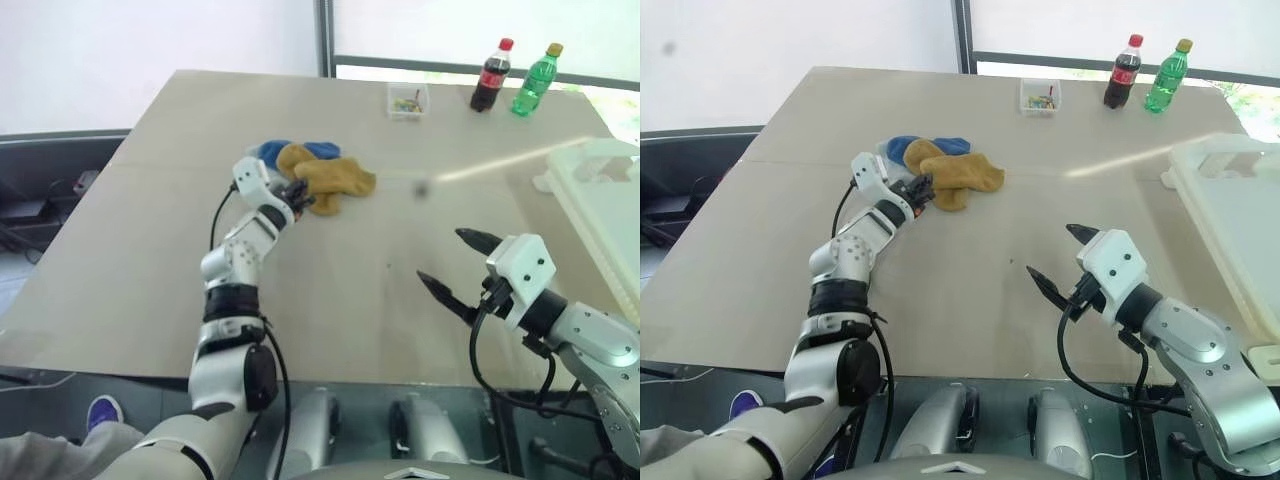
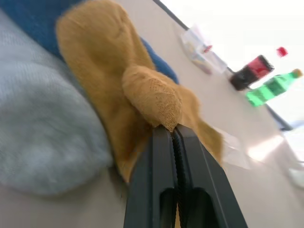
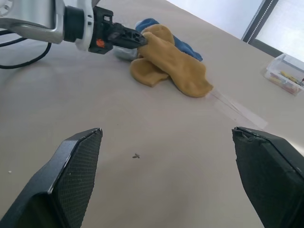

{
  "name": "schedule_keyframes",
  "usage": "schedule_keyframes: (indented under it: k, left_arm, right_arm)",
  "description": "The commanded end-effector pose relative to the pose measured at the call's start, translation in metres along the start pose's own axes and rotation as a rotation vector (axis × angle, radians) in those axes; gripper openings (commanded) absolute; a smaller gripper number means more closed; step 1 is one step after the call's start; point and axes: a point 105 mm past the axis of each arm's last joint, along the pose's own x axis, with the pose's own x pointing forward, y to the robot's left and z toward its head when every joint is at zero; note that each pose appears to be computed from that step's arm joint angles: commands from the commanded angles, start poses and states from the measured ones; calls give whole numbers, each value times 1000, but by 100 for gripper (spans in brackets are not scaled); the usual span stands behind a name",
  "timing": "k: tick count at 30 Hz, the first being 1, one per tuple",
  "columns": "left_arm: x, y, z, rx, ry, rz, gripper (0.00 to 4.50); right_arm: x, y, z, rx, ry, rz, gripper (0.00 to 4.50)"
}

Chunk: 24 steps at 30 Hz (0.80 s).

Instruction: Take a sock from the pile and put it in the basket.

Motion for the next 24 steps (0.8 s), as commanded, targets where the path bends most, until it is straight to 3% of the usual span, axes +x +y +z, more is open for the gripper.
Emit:
schedule_keyframes:
  k: [1,10,24]
  left_arm:
    - [-14,-17,-1,-33,38,-59,5]
    - [-52,-27,-73,-23,466,-104,5]
    - [-121,-37,-87,39,739,-222,5]
  right_arm:
    - [-1,-3,12,-35,-37,-11,450]
    - [3,-2,11,-26,-44,-5,450]
    - [-6,9,-4,16,16,15,450]
